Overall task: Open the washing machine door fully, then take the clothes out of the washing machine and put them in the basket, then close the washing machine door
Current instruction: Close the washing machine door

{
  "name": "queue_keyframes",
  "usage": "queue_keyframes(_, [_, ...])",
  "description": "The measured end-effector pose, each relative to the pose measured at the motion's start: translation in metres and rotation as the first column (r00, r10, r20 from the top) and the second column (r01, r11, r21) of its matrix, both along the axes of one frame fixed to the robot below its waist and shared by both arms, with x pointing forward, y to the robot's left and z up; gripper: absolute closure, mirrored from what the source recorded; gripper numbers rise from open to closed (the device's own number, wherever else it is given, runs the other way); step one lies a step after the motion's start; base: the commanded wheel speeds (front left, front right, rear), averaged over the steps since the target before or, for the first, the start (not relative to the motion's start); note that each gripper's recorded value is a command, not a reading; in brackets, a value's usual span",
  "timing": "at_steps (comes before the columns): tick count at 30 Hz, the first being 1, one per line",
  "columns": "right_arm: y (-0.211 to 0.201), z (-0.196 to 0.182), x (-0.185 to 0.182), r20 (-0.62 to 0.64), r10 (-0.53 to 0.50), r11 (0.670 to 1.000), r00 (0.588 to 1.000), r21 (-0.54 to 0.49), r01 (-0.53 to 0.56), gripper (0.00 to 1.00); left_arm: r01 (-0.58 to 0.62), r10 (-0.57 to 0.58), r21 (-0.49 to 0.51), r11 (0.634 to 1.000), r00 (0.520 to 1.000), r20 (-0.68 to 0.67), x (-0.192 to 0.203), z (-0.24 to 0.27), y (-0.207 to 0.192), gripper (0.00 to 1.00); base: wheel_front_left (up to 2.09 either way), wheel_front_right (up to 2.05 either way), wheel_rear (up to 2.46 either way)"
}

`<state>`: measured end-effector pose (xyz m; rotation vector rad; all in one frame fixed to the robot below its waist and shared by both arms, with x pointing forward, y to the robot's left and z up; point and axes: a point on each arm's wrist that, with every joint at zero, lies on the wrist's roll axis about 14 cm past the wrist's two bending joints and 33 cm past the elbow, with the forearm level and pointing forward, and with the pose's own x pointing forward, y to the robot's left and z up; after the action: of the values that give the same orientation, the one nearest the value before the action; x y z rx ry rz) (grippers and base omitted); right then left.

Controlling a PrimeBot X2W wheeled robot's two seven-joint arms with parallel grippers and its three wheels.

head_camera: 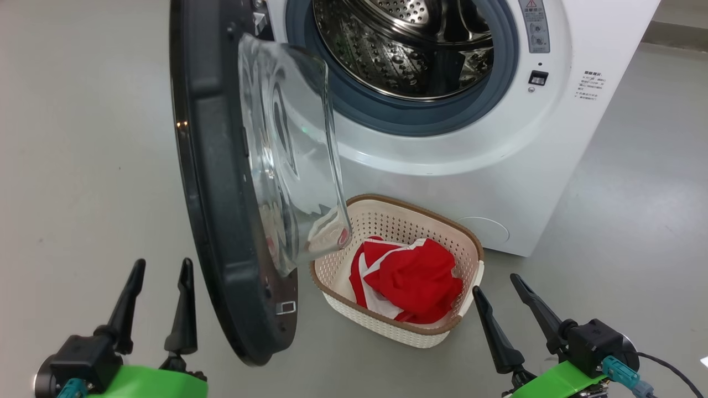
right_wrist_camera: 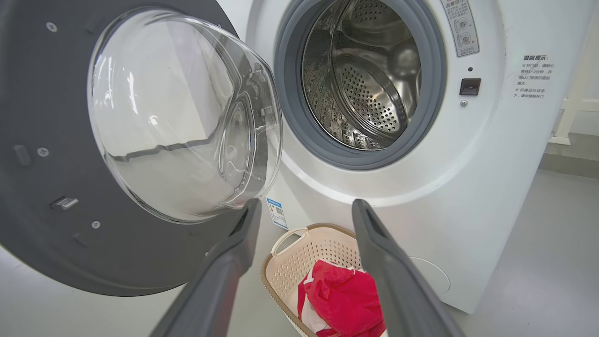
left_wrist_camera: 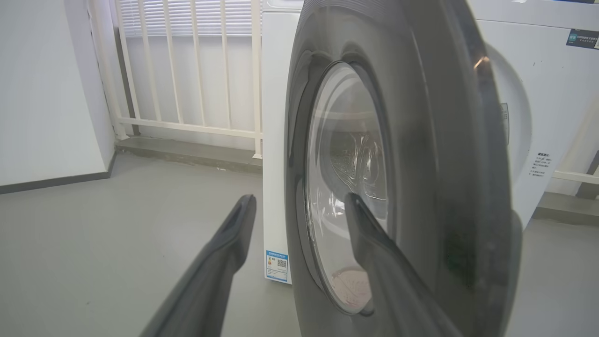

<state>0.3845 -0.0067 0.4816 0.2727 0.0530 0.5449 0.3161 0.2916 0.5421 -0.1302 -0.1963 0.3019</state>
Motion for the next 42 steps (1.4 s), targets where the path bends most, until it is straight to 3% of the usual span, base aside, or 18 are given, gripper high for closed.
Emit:
queue_keyframes(28, [0.001,0.004,-0.001,0.011,0.003,1.0,1.0,0.001,-0.003,0.0,-0.011,0.011,0.007,1.0,1.0,-0.008,-0.003,-0.004,0.001,0.0,0.0,0.0,0.0])
queue_keyframes(29, [0.001,0.004,-0.001,0.011,0.003,1.0,1.0,0.002,-0.003,0.0,-0.011,0.011,0.009,1.0,1.0,-0.008,-0.003,-0.004,0.001,0.08,0.0,0.0,0.0])
queue_keyframes(30, [0.001,0.005,-0.001,0.011,0.002,1.0,1.0,0.004,-0.002,0.0,-0.008,0.008,0.013,1.0,1.0,-0.009,-0.003,-0.004,0.0,0.62,0.0,0.0,0.0])
queue_keyframes(31, [0.001,0.005,-0.001,0.012,0.002,1.0,1.0,0.004,-0.002,0.0,-0.005,0.005,0.017,1.0,1.0,-0.011,-0.003,-0.004,-0.001,1.0,0.0,0.0,0.0])
queue_keyframes(35, [0.001,0.006,-0.001,0.016,0.002,1.0,1.0,0.004,-0.002,0.0,0.014,-0.014,-0.006,1.0,1.0,-0.02,-0.002,-0.009,-0.005,1.0,0.0,0.0,0.0])
queue_keyframes(38, [0.002,0.006,-0.001,0.016,0.006,1.0,1.0,0.004,-0.006,0.0,0.0,0.001,-0.092,0.996,1.0,0.01,-0.005,-0.01,0.0,1.0,0.0,0.0,0.0])
queue_keyframes(41, [0.003,0.007,-0.002,0.018,0.008,1.0,1.0,0.004,-0.008,0.0,-0.032,0.055,-0.298,0.954,0.996,0.069,-0.009,-0.011,0.016,1.0,0.0,0.0,0.0])
queue_keyframes(42, [0.003,0.008,-0.002,0.02,0.009,1.0,1.0,0.004,-0.009,0.0,-0.009,0.06,-0.433,0.901,0.993,0.106,-0.004,-0.006,0.022,1.0,0.0,0.0,0.0])
